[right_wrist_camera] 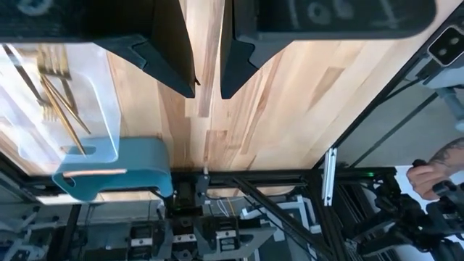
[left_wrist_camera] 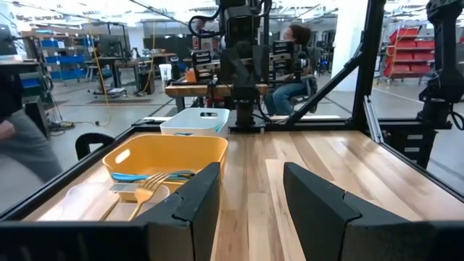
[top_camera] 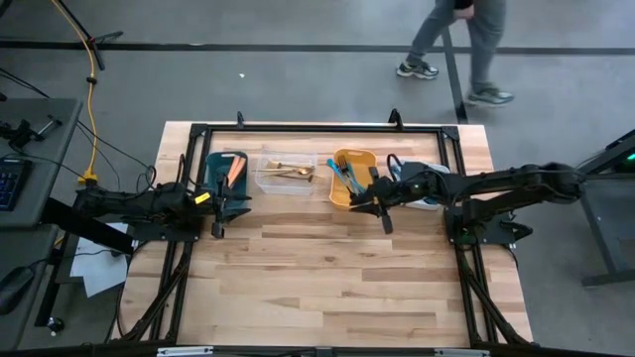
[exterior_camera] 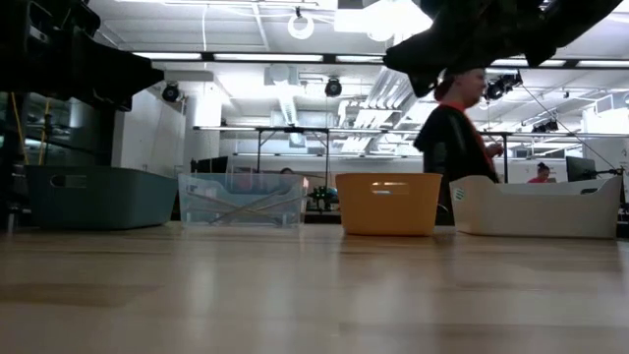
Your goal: Sort silverware by color (type)
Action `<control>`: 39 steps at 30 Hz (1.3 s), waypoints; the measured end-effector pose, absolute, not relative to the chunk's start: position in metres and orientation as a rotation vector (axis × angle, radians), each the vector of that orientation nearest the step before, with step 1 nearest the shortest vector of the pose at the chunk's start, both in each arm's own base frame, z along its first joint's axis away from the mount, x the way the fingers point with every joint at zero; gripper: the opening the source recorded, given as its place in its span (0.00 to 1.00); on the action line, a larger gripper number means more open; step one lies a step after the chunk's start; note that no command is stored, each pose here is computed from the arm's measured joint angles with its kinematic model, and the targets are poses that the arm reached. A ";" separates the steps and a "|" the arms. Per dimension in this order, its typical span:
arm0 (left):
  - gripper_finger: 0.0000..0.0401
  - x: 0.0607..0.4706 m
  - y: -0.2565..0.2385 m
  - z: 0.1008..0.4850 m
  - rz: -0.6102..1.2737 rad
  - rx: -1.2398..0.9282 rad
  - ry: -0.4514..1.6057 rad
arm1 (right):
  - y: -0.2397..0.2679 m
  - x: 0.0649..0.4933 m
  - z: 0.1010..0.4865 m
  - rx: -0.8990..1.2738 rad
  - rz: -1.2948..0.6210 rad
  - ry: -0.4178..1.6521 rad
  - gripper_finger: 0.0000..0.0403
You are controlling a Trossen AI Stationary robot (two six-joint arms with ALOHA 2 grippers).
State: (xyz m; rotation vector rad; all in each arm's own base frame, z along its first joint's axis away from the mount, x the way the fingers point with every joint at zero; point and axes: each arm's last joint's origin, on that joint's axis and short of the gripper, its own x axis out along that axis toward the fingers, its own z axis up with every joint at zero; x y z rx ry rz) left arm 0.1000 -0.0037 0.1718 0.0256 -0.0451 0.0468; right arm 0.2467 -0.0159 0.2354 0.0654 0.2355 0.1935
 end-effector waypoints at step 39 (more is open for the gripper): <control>0.36 0.100 -0.003 0.170 0.071 -0.002 -0.032 | -0.024 0.121 0.171 0.190 0.147 -0.007 0.15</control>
